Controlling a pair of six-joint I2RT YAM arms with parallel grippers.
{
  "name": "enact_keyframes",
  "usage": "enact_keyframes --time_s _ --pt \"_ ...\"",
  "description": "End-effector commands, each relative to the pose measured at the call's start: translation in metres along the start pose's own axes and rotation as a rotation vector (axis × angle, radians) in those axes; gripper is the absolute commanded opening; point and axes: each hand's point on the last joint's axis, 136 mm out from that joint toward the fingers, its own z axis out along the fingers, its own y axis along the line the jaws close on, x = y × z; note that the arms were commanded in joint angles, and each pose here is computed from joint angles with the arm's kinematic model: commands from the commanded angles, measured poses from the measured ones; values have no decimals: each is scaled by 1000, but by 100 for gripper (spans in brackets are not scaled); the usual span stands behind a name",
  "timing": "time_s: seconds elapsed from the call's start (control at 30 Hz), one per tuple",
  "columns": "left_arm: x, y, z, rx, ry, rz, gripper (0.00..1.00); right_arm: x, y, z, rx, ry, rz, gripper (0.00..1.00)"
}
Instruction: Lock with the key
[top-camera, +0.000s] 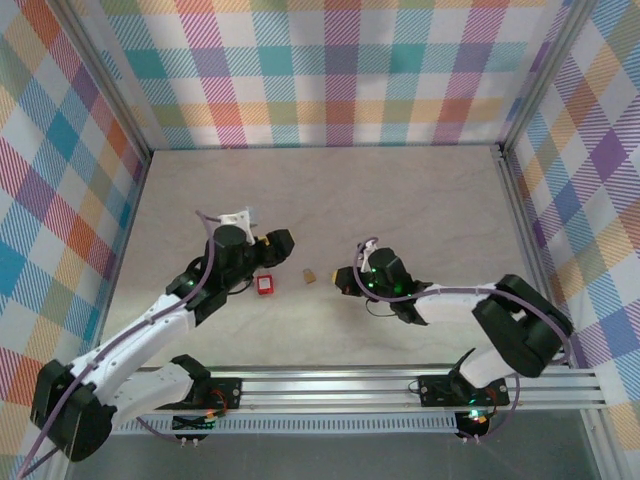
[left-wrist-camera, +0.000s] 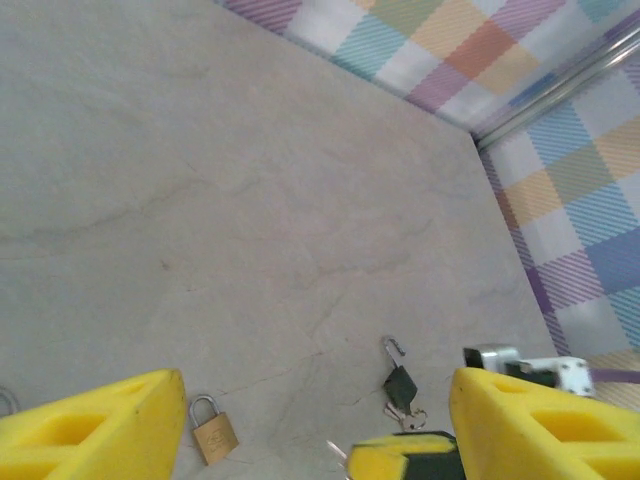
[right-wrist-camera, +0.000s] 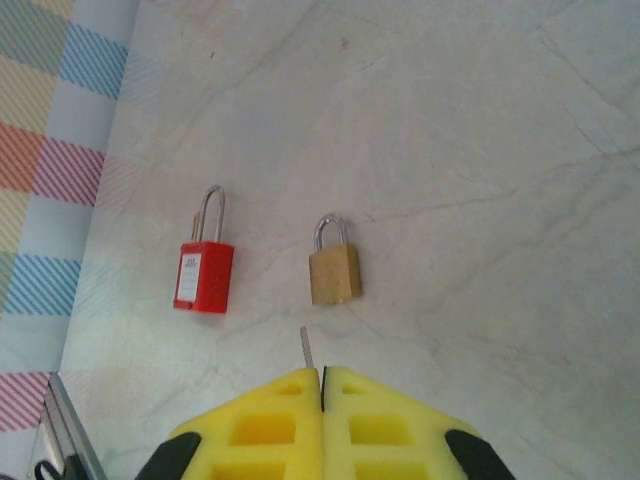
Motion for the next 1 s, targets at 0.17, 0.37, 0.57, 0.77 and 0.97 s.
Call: enact_keyframes --time_s 0.17,0.37,0.57,0.77,0.97 --pt "9 30 -25 -99 -8 4 72 -19 19 40 -54 -41 30 0" --pt "14 33 -26 -99 3 1 72 -19 11 57 -23 -26 41 0" --pt "17 33 -22 -95 9 -7 72 -15 1 67 21 -8 34 0" --pt "20 33 -17 -92 25 -17 72 -7 -10 73 64 30 45 1" --pt "22 34 -16 -93 29 -19 73 -5 -15 76 82 41 42 7"
